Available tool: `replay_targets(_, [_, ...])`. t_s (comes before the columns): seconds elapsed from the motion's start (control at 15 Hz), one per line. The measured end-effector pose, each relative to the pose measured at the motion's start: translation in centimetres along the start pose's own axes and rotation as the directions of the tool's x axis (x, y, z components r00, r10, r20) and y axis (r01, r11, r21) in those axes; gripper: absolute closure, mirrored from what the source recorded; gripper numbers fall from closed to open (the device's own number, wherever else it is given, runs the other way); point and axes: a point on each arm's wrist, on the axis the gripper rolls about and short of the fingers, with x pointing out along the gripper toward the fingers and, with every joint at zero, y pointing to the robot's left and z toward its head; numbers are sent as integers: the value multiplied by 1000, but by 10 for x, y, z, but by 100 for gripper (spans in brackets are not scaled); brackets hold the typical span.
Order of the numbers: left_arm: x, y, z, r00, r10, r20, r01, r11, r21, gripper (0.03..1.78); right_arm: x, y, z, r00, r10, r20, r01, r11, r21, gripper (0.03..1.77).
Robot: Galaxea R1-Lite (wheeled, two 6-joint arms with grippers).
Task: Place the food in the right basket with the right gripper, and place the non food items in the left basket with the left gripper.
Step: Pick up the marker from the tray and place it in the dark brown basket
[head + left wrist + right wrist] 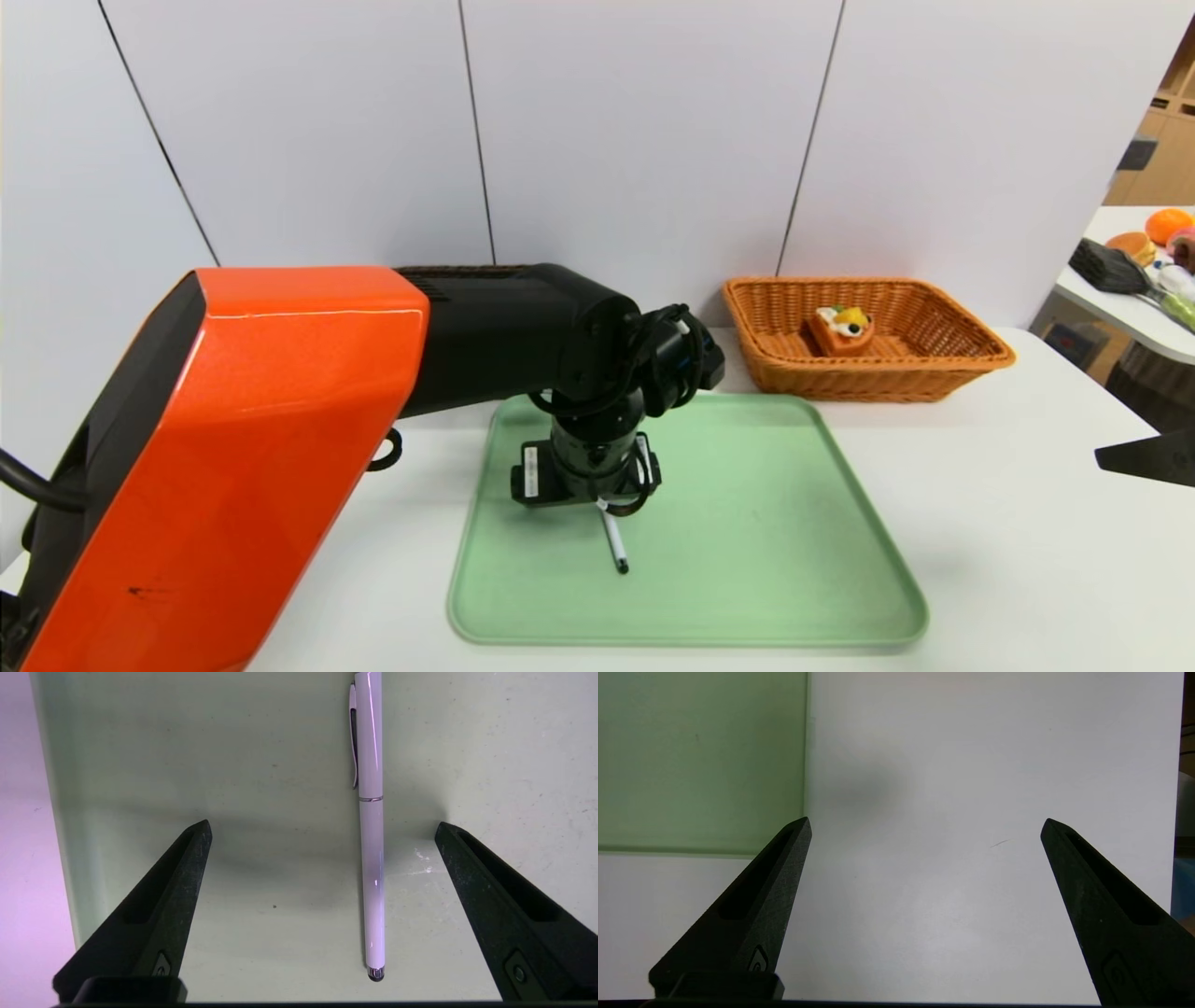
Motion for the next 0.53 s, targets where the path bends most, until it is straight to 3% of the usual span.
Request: replay_targets(0.53, [1, 1, 0, 1000, 5, -6, -5, 1000, -2, 12, -1, 0, 1, 1000, 1, 14, -1, 1000, 3, 10])
